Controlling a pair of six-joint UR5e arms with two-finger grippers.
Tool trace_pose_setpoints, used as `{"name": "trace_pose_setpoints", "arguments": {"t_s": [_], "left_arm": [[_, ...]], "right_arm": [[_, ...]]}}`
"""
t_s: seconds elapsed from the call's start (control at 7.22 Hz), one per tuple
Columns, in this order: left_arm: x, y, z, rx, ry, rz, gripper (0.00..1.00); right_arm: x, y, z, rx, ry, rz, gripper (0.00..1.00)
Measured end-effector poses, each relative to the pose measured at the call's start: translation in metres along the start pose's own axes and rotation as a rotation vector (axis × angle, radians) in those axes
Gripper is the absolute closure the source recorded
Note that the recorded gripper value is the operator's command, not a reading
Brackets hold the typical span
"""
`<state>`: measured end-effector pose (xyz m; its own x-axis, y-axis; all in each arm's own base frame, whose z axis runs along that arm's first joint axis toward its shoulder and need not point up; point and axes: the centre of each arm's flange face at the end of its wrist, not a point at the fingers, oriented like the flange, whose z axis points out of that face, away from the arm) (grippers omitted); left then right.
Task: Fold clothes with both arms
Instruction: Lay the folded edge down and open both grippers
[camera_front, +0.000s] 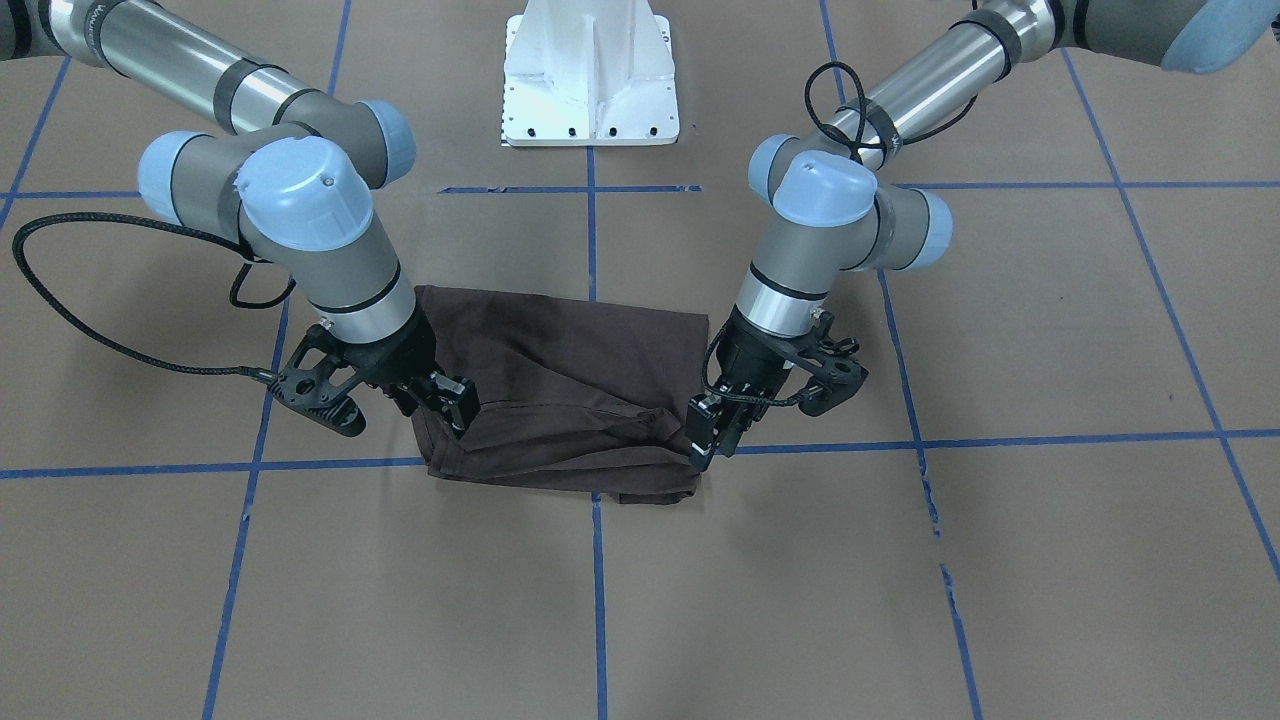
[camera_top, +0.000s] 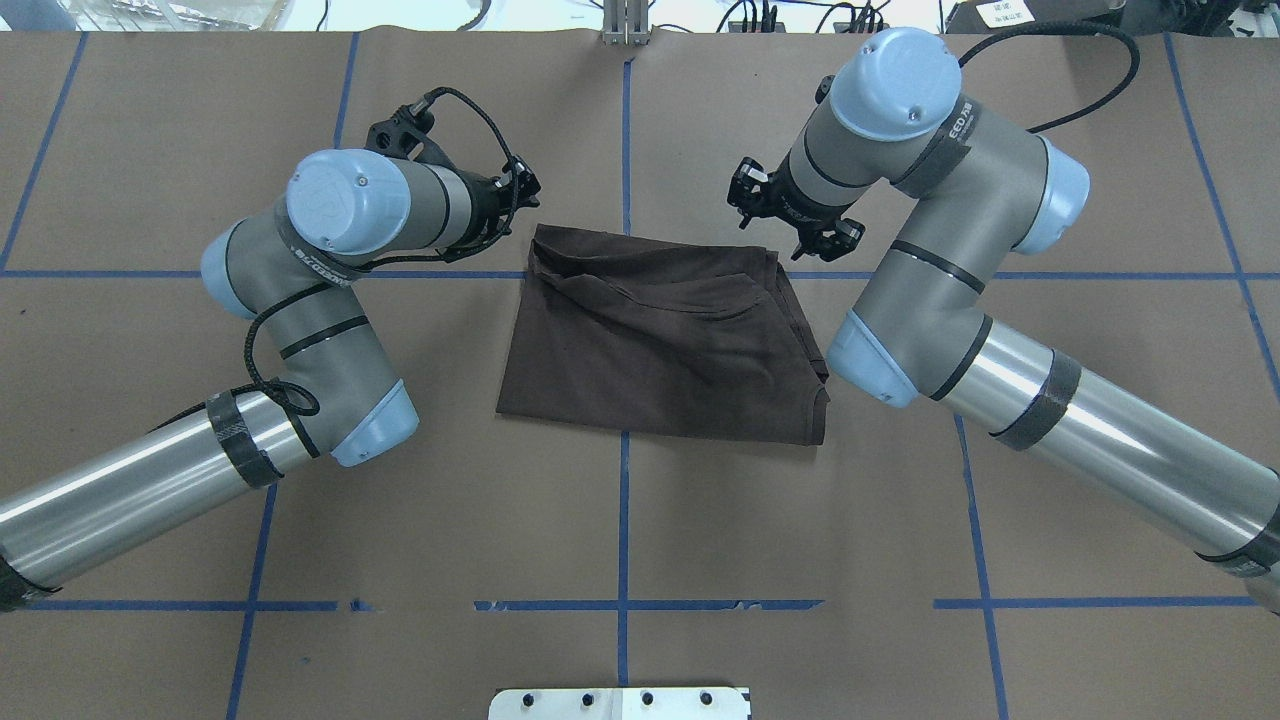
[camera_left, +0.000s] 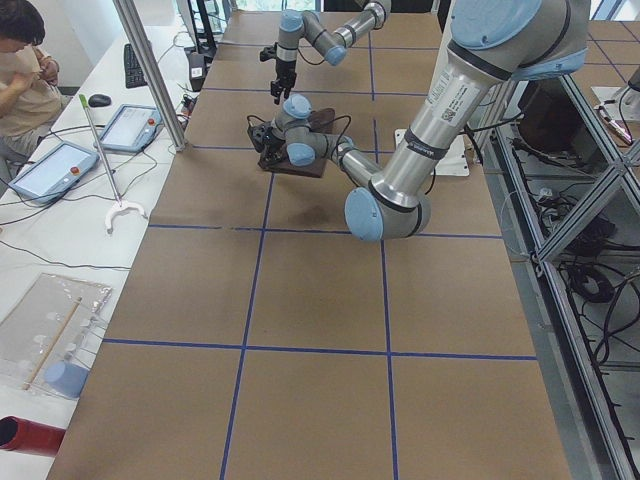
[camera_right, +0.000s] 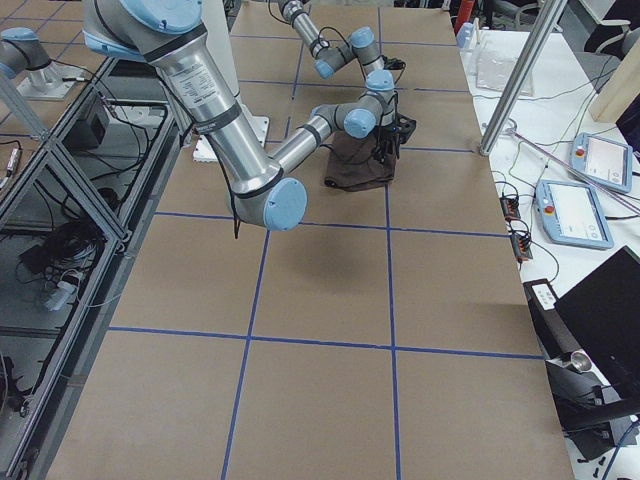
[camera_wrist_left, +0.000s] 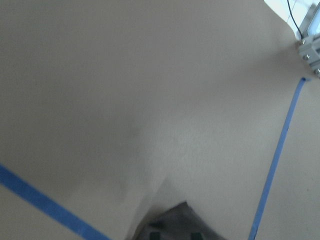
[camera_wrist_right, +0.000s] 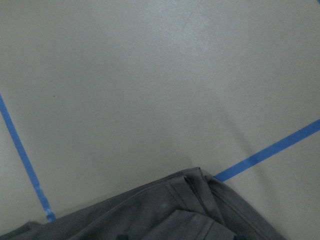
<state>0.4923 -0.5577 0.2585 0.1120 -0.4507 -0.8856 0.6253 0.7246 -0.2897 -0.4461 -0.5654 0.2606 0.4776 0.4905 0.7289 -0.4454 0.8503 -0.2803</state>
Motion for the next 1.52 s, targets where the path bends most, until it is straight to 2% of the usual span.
{"name": "trace_pose_setpoints", "arguments": {"t_s": [0.14, 0.28, 0.55, 0.83, 1.25, 1.38, 1.52], "left_arm": [[-0.003, -0.001, -0.02, -0.019, 0.026, -0.005, 0.54], [-0.009, 0.003, -0.033, -0.054, 0.032, -0.008, 1.0], [-0.028, 0.049, -0.023, -0.13, -0.007, 0.005, 1.0], [-0.032, 0.091, 0.002, -0.18, -0.042, 0.147, 1.0], [-0.016, 0.109, 0.034, -0.213, -0.074, 0.338, 1.0], [-0.01, 0.1, 0.044, -0.207, -0.083, 0.381, 1.0], [0.006, 0.07, 0.057, -0.17, -0.082, 0.407, 1.0]], "right_arm": [[-0.001, 0.001, -0.005, -0.017, -0.01, 0.0, 0.0], [0.0, 0.005, -0.008, -0.027, -0.017, -0.001, 0.0], [0.015, 0.012, -0.013, -0.034, -0.025, -0.005, 0.0], [0.022, 0.019, -0.014, -0.037, -0.027, -0.011, 0.0], [0.024, 0.033, -0.015, -0.049, -0.032, -0.018, 0.0], [0.027, 0.035, -0.017, -0.05, -0.033, -0.018, 0.0], [0.028, 0.037, -0.019, -0.052, -0.036, -0.019, 0.0]]}}
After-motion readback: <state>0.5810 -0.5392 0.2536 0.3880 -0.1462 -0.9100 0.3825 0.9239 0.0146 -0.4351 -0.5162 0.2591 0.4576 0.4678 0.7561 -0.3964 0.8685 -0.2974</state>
